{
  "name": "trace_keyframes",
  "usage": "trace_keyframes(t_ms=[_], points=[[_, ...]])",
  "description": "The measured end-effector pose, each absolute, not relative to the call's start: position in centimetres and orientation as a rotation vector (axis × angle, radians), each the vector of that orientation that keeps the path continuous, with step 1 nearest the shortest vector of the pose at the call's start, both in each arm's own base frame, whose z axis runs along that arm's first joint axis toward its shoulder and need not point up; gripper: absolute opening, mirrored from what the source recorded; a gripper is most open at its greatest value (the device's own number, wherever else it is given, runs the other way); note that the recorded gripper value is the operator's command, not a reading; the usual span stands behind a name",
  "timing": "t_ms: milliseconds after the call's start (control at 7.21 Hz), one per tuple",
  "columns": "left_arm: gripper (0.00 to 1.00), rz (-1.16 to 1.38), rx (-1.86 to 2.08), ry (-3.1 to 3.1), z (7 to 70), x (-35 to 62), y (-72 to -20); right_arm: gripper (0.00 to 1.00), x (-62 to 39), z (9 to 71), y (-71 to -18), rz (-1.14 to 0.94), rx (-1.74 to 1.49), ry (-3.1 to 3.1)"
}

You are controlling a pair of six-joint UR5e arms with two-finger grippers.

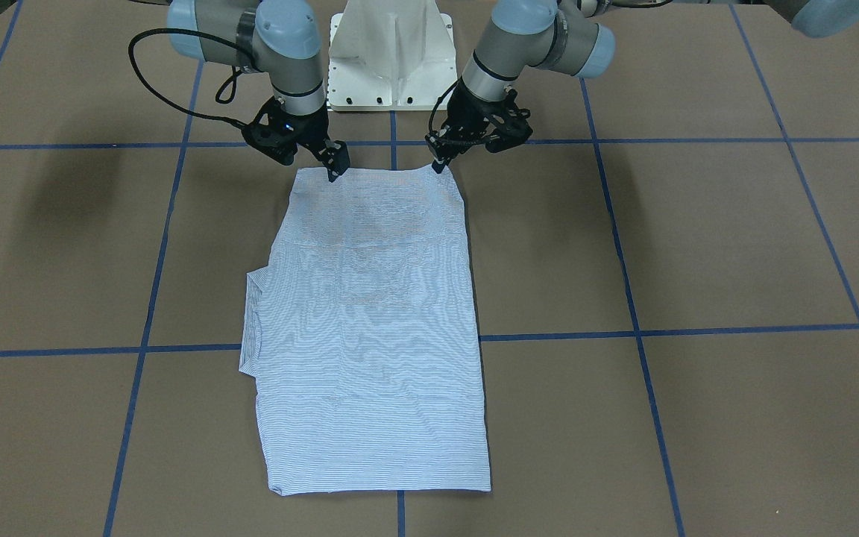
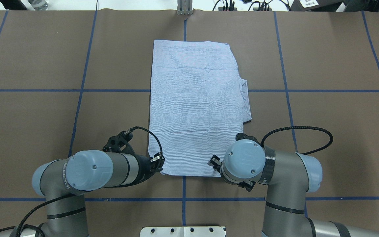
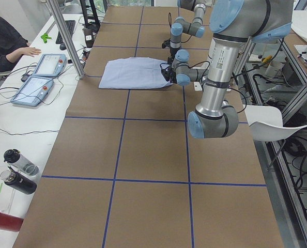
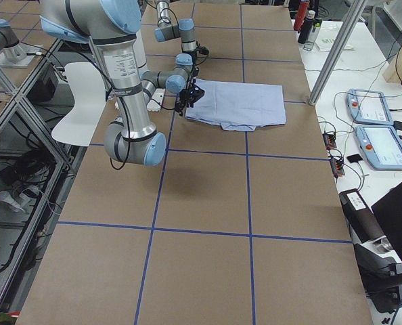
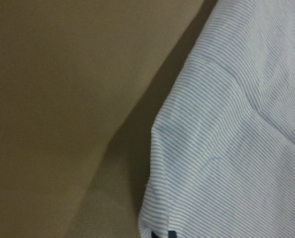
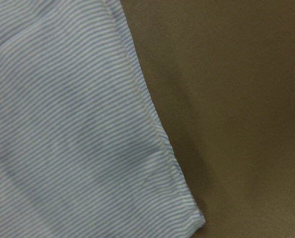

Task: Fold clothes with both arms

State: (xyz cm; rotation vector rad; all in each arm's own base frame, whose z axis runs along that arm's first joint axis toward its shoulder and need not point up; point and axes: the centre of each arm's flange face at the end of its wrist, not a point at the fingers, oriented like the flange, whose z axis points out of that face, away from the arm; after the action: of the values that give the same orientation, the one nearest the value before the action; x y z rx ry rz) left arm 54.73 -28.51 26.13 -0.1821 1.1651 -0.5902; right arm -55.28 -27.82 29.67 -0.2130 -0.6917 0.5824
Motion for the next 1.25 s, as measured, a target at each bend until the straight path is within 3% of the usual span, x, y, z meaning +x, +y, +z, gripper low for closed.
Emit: trace_keyframes(t_ms=[971,1248], points=[[0.00,-0.591,-0.182,1.164,26.20,54.70,-28.54,0.99,-56.11,30.29,-27.27,0.562,-0.199,-0.765],[0.00,-0.591,-0.182,1.164,26.20,54.70,-28.54,0.92,-56.12,30.38,-27.32,0.564,-0.195,-0.764]])
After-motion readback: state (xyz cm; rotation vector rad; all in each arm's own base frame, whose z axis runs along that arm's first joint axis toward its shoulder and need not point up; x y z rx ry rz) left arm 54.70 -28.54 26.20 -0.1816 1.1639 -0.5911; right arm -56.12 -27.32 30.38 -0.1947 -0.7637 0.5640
